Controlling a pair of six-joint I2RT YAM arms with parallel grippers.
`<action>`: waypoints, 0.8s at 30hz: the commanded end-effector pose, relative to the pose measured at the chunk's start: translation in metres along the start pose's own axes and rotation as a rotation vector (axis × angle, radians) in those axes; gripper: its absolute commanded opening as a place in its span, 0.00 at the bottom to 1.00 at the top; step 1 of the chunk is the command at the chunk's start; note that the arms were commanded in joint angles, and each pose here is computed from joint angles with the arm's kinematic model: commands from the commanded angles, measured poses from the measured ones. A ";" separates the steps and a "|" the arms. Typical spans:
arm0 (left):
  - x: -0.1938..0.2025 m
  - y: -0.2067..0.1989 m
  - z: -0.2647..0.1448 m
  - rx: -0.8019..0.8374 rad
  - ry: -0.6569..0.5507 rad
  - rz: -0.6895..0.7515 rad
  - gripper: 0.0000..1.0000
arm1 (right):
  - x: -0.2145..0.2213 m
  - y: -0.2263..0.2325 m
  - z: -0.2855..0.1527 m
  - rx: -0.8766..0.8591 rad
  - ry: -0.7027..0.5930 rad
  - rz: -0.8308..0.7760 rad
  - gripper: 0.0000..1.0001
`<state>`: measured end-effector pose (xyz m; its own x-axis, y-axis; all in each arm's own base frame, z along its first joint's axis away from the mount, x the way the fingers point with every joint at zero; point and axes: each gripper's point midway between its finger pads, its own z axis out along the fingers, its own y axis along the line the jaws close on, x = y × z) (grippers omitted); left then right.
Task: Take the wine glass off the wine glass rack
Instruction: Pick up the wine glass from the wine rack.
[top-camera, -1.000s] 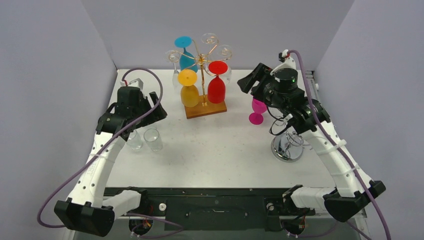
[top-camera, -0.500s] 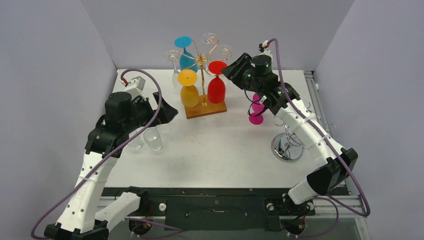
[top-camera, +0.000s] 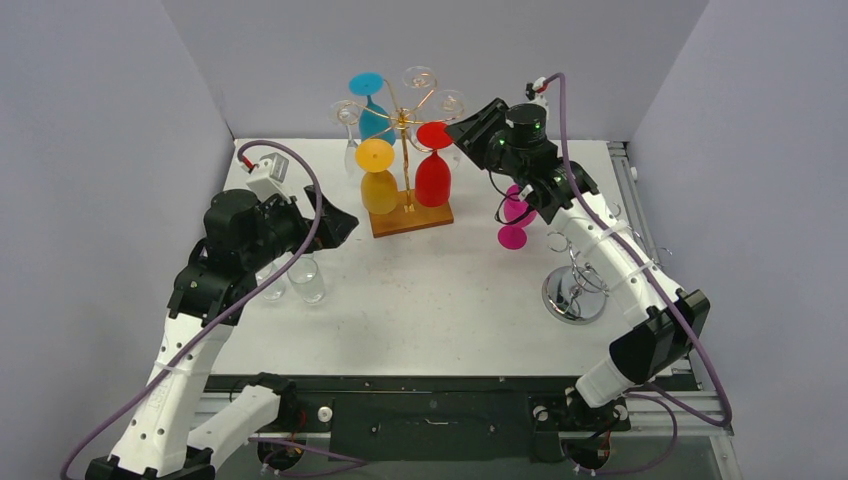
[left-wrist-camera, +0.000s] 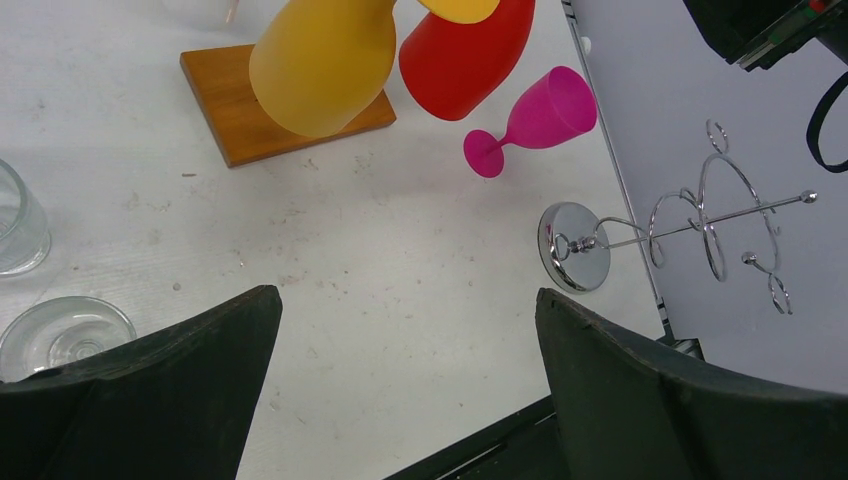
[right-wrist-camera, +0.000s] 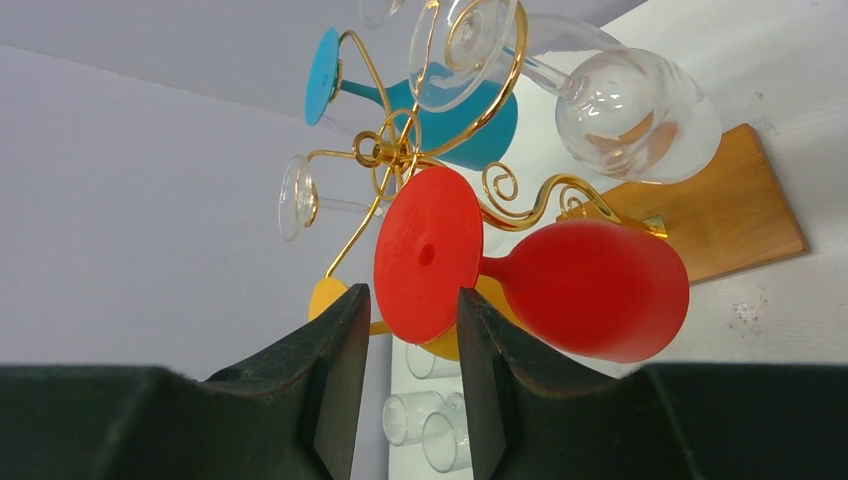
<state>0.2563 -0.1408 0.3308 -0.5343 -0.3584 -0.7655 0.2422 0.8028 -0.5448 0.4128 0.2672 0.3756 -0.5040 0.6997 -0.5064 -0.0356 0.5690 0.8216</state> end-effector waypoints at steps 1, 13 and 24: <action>-0.016 -0.013 -0.004 0.053 -0.067 0.034 0.96 | -0.015 0.019 0.002 -0.058 -0.039 0.024 0.33; -0.021 -0.016 -0.004 0.063 -0.085 0.030 0.96 | -0.018 0.004 0.012 -0.022 -0.043 0.034 0.33; -0.022 -0.016 -0.004 0.062 -0.088 0.031 0.96 | -0.012 0.006 0.022 -0.043 -0.022 0.067 0.25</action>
<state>0.2579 -0.1413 0.3366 -0.5152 -0.3643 -0.7758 0.2557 0.7986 -0.5448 0.4346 0.2683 0.3484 -0.5174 0.7159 -0.4687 0.0275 0.5614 0.8271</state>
